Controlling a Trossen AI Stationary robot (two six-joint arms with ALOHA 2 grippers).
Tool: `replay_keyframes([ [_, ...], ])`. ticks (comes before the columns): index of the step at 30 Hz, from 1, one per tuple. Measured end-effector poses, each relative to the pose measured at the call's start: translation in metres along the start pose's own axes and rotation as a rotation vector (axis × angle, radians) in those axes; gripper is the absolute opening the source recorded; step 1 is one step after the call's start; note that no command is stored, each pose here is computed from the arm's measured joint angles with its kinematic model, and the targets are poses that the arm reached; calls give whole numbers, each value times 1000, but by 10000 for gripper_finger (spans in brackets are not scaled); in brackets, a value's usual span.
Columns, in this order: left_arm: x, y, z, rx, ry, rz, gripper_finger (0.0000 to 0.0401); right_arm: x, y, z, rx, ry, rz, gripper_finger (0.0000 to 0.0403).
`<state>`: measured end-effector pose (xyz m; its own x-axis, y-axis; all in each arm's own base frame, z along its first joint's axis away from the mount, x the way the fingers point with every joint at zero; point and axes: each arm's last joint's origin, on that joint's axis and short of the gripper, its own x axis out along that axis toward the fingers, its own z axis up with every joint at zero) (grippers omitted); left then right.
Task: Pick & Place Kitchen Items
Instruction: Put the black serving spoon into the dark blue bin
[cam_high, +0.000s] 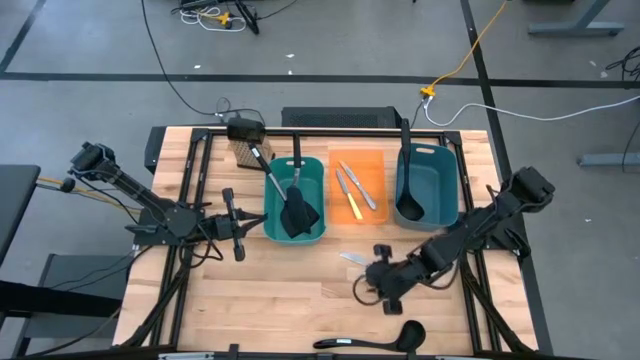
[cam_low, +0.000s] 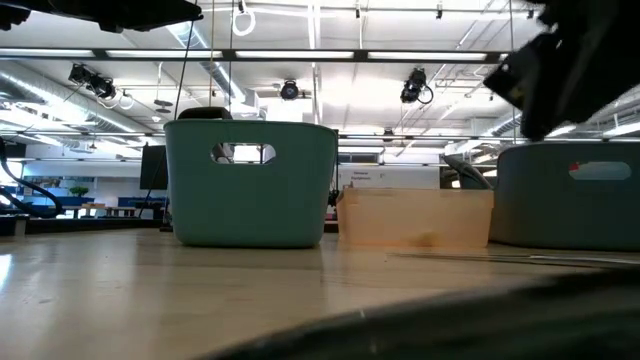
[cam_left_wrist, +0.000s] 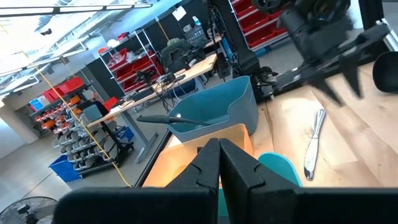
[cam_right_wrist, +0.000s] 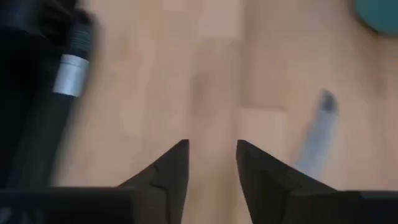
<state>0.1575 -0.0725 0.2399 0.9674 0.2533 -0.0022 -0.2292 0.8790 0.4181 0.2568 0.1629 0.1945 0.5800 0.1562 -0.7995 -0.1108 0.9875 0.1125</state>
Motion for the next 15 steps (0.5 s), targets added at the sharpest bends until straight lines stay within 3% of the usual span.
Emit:
replay_keyframes([
  [4,0,0,0,1,0,0,13,-2,13,7,6,-103,68,120],
  [8,0,0,0,-3,0,0,13,-7,29,7,32,-163,129,131],
  [12,0,0,0,-17,0,1,13,-11,48,6,111,-76,119,159],
  [15,0,0,0,-25,0,2,13,-9,70,16,97,-3,68,175],
])
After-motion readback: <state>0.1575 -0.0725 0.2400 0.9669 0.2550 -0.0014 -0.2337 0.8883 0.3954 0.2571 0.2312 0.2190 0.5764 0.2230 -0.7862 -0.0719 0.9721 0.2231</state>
